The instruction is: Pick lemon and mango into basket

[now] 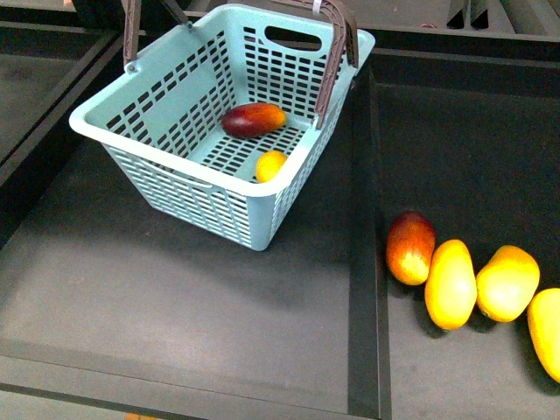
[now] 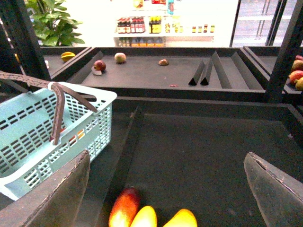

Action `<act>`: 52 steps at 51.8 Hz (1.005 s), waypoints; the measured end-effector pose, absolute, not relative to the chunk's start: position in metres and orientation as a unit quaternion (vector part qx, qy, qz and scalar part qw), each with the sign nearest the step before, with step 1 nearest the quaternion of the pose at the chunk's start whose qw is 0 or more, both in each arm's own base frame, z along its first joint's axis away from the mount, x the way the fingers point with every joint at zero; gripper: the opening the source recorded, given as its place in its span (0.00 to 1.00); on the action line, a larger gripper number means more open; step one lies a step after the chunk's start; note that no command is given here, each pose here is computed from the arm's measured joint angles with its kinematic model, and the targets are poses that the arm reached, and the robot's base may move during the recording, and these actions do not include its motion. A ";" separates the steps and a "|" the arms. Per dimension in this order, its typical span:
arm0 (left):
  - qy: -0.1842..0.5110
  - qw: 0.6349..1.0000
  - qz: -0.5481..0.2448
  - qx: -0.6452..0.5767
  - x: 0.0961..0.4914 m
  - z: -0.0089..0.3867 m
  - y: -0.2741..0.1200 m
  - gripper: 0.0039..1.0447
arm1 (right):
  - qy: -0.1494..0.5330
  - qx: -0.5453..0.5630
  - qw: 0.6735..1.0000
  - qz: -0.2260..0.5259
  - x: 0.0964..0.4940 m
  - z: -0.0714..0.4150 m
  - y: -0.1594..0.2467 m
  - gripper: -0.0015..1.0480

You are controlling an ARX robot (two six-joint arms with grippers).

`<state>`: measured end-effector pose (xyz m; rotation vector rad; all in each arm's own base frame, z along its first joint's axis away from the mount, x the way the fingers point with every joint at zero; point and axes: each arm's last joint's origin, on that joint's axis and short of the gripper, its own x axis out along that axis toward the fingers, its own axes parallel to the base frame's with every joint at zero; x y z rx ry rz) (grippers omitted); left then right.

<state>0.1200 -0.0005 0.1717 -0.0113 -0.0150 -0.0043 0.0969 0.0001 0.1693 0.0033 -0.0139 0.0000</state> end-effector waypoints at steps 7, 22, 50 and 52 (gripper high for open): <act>-0.008 1.000 -0.002 -0.006 0.115 0.172 0.000 0.03 | -0.007 0.002 1.000 0.000 0.097 0.169 0.000 0.92; -0.008 1.000 -0.002 -0.005 0.109 0.171 0.000 0.03 | -0.007 0.002 1.000 0.000 0.097 0.169 0.000 0.92; -0.006 1.000 -0.002 -0.005 0.097 0.168 0.000 0.03 | -0.007 0.002 1.000 0.000 0.097 0.169 0.000 0.92; -0.006 1.000 -0.002 -0.005 0.097 0.168 0.000 0.03 | -0.007 0.002 1.000 0.000 0.097 0.169 0.000 0.92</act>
